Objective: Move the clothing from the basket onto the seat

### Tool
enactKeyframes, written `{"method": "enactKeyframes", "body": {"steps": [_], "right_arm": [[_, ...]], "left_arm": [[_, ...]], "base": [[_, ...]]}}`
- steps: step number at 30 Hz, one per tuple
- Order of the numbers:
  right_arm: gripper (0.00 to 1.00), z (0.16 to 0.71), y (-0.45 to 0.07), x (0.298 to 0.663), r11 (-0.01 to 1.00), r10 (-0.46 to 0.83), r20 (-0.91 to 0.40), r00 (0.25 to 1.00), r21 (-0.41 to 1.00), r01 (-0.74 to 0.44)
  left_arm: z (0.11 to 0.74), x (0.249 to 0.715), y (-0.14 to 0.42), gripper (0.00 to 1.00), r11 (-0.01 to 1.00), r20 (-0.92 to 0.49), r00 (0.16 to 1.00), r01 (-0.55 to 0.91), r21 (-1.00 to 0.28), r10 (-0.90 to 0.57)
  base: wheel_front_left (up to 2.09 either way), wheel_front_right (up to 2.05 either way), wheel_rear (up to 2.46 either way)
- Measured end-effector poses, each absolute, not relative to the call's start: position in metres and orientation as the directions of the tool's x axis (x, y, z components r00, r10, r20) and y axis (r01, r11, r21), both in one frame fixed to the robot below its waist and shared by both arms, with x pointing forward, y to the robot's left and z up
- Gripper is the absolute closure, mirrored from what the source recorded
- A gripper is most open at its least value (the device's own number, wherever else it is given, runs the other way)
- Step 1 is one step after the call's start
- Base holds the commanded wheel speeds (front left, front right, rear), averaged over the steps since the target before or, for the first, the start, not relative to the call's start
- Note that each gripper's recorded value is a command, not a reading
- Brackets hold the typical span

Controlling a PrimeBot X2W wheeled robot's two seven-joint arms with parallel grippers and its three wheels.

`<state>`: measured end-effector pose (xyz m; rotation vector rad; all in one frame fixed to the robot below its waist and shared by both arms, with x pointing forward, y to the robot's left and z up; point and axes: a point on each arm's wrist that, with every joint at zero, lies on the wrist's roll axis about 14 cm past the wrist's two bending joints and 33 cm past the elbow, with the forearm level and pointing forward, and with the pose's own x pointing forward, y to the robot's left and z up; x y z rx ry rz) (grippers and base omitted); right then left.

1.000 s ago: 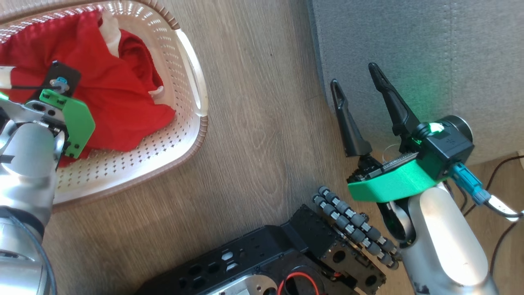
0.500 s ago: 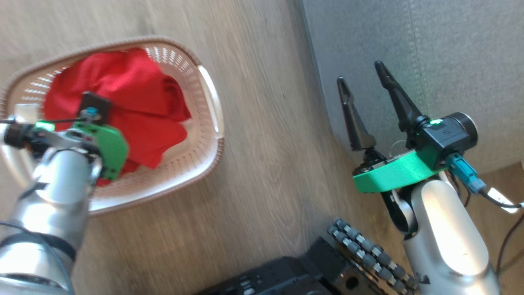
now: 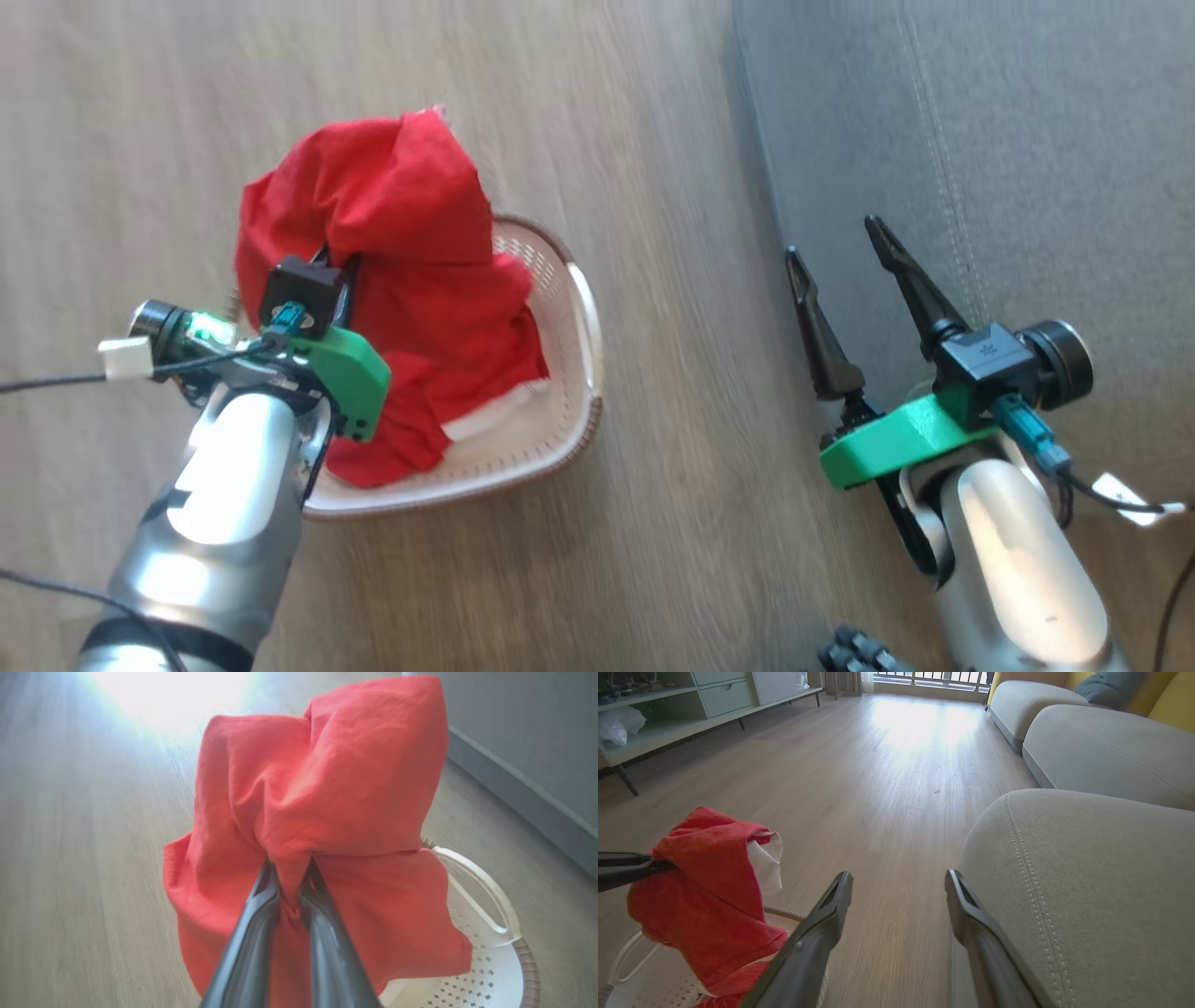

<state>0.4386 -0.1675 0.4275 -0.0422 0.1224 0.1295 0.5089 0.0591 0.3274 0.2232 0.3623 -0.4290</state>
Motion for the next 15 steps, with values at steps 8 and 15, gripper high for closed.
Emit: {"method": "enactKeyframes", "body": {"steps": [8, 15], "right_arm": [[0.00, 0.465, -0.157, 0.423, 0.988, 0.149, -0.037, 0.988, -0.038, -0.150], [0.00, 0.478, -0.150, 0.399, 0.986, 0.163, -0.012, 0.987, -0.030, -0.164]], "left_arm": [[0.407, 0.490, 0.083, 1.00, 0.934, -0.210, 0.933, 0.326, 0.144, -0.293], [0.471, 0.470, 0.106, 1.00, 0.969, -0.046, 0.977, 0.214, 0.127, -0.210]], "base": [[0.00, 0.00, 0.00], [0.00, 0.00, 0.00]]}}
